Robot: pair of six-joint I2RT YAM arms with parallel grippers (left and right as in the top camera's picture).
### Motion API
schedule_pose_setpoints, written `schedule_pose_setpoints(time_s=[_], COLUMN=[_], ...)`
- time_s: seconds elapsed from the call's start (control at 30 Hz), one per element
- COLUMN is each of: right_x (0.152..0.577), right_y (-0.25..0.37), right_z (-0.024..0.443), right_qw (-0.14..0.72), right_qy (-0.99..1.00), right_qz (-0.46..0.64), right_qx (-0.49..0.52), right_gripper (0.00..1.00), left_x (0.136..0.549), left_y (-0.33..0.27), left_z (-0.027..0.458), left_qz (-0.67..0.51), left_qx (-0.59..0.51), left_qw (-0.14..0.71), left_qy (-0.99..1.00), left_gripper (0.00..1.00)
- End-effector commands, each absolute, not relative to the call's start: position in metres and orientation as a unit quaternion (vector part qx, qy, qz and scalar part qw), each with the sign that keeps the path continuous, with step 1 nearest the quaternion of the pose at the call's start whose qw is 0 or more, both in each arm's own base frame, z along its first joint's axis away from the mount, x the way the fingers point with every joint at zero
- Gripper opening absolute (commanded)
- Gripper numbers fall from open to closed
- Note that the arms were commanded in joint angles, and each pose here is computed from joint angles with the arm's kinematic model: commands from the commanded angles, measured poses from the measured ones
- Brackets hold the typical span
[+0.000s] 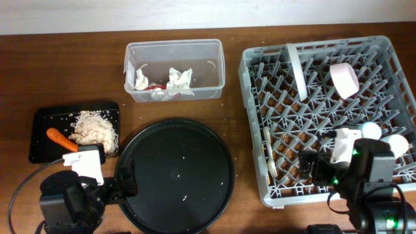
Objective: Sort waste into correct bins and load items into the dishwasher rack
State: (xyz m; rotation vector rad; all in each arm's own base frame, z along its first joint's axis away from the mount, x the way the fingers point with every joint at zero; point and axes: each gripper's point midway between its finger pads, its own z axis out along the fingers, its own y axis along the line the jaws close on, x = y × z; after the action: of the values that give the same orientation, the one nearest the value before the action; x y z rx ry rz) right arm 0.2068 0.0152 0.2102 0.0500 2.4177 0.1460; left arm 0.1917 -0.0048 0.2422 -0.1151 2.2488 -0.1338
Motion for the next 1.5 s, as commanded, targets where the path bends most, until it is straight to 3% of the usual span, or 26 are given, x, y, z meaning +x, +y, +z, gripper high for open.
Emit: schedule_pose_setpoints(time_s=[0.0, 0.13, 0.4, 0.7, 0.87, 1.47], right_x=[0.203, 0.199, 0.218, 0.242, 0.246, 0.246], right_y=[0.038, 0.036, 0.015, 0.005, 0.004, 0.004], right_z=[0.212, 0.22, 0.205, 0.218, 0.158, 0.158], right_qw=[0.354, 0.376, 0.607, 0.765, 0.682, 0.681], right_qy=[0.932, 0.923, 0.794, 0.644, 0.729, 0.729], right_qz=[0.075, 0.072, 0.041, 0.008, -0.024, -0.024], right_qx=[-0.033, -0.038, -0.022, -0.026, -0.059, -0.06], right_gripper=[0.98, 0.98, 0.98, 0.99, 0.98, 0.98], left_x=[0.191, 0.191, 0.191, 0.191, 0.191, 0.191], left_y=[-0.007, -0.007, -0.007, -0.007, -0.007, -0.007], left_z=[0.241, 0.241, 0.241, 0.241, 0.241, 0.241], left_qz=[-0.062, -0.062, -0.062, -0.062, -0.062, -0.062], left_qx=[-0.044, -0.044, -0.044, -0.044, -0.044, -0.044], left_qw=[0.427, 0.427, 0.427, 0.427, 0.427, 0.427], left_qy=[0.901, 0.901, 0.901, 0.901, 0.901, 0.901], left_gripper=[0.99, 0.99, 0.99, 0.99, 0.99, 0.99])
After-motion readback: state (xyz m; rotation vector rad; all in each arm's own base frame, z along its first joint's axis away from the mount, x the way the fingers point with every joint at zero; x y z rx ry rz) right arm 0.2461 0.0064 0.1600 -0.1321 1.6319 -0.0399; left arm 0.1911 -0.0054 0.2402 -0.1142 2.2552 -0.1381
